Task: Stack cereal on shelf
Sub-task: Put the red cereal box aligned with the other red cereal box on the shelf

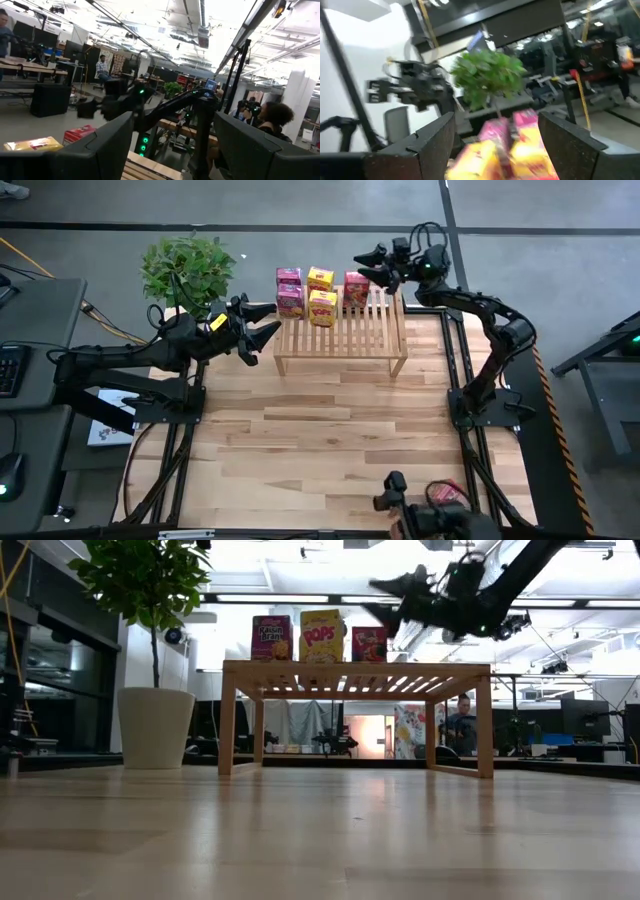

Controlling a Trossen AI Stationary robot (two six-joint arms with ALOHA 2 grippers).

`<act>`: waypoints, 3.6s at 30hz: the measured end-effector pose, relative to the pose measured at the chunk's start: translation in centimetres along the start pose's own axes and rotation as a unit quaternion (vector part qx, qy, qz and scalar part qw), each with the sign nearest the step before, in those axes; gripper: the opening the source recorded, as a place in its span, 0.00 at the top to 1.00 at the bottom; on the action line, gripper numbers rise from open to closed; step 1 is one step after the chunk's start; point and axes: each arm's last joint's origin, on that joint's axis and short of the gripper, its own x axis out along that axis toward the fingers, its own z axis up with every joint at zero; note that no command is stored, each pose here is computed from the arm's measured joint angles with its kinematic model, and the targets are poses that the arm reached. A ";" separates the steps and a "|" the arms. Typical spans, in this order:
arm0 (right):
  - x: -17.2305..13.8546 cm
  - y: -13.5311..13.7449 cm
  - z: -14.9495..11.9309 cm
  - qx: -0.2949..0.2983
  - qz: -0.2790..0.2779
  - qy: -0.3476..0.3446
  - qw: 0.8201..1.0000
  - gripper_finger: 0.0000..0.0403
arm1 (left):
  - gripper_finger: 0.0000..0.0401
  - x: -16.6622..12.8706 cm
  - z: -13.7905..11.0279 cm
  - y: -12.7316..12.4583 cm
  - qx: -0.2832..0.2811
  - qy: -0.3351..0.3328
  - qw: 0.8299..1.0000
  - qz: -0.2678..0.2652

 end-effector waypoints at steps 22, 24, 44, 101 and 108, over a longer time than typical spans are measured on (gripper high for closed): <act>-0.2 17.1 10.6 0.057 0.120 -0.144 0.981 0.31 | 0.33 -0.1 1.0 -0.1 -0.051 -0.053 0.997 0.003; 1.1 18.3 9.9 0.056 0.141 -0.130 0.980 0.31 | 0.33 -0.1 1.1 -0.2 -0.037 -0.055 0.998 -0.009; 3.4 32.0 -7.7 0.520 -0.130 0.521 0.665 0.31 | 0.33 -1.5 2.2 -0.3 -0.015 -0.049 0.997 -0.056; -6.8 50.2 -17.8 -0.135 0.186 0.737 0.636 0.31 | 0.33 -1.4 2.3 -0.2 -0.018 -0.059 0.998 -0.027; -7.3 50.4 -17.9 -0.173 0.173 0.717 0.652 0.31 | 0.33 -1.4 2.3 -0.2 -0.017 -0.058 0.998 -0.027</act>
